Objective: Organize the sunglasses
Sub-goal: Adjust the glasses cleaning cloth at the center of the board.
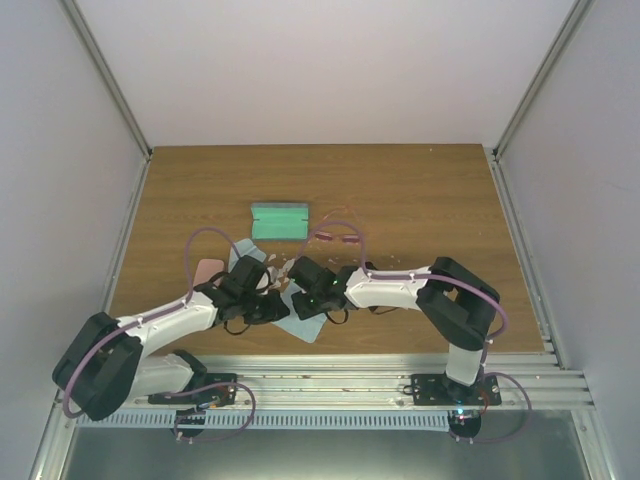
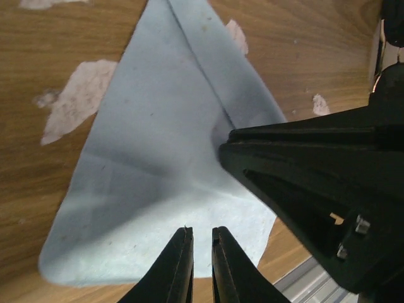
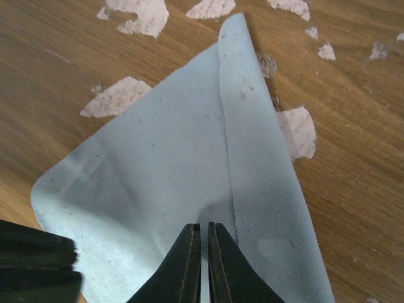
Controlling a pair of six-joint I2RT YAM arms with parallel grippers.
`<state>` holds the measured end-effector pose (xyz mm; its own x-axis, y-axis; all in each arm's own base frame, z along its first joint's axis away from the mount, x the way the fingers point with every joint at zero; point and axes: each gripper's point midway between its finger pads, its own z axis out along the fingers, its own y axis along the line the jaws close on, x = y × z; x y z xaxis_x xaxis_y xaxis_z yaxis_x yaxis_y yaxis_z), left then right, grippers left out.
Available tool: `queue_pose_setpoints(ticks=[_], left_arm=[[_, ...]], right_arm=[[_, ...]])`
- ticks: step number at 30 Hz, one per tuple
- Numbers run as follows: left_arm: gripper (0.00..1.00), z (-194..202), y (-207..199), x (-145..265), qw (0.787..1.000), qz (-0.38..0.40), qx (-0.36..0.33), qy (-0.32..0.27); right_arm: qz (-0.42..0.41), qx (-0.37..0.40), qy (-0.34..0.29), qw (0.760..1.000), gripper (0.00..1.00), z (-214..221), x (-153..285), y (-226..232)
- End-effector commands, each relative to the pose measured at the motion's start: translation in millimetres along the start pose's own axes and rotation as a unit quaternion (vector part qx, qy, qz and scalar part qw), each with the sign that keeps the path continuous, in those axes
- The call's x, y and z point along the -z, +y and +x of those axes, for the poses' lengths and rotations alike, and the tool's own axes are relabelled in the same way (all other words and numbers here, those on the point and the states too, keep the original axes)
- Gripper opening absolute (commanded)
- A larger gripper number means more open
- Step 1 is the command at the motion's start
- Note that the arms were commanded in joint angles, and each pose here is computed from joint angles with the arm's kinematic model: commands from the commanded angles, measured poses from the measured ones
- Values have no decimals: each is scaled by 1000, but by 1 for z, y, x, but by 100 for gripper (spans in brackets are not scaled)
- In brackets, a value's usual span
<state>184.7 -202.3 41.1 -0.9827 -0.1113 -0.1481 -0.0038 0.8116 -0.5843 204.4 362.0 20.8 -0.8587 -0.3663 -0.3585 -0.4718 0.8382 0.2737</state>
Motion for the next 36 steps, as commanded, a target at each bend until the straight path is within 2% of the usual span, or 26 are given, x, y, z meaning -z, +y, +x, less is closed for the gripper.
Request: queue_pose_setpoints(ticks=[1, 6, 13, 17, 23, 26, 29, 32, 36], left_arm=[[12, -3, -9, -11, 1000, 27, -4, 2], [12, 11, 20, -19, 999, -27, 14, 23], [12, 25, 52, -16, 995, -91, 30, 34], [12, 26, 48, -16, 996, -82, 30, 36], [14, 13, 21, -12, 999, -34, 4, 23], [16, 6, 6, -8, 1000, -8, -6, 13], [17, -3, 0, -5, 1000, -4, -10, -1], [16, -7, 1, -6, 1000, -12, -8, -5], [13, 0, 11, -10, 1000, -26, 1, 6]], right_arm=[[-11, 0, -11, 1000, 6, -11, -4, 6], [16, -10, -4, 1000, 5, -6, -8, -7], [128, -38, -27, 991, 5, -12, 3, -54], [199, -44, -46, 978, 5, -20, 12, -87], [279, -63, -86, 954, 7, -39, 40, -118], [240, -55, -93, 965, 12, -47, 46, -103], [131, -13, -81, 988, 17, -46, 37, -63], [38, 10, -64, 997, 16, -39, 29, -32], [-55, 36, -43, 997, 10, -31, 21, 1]])
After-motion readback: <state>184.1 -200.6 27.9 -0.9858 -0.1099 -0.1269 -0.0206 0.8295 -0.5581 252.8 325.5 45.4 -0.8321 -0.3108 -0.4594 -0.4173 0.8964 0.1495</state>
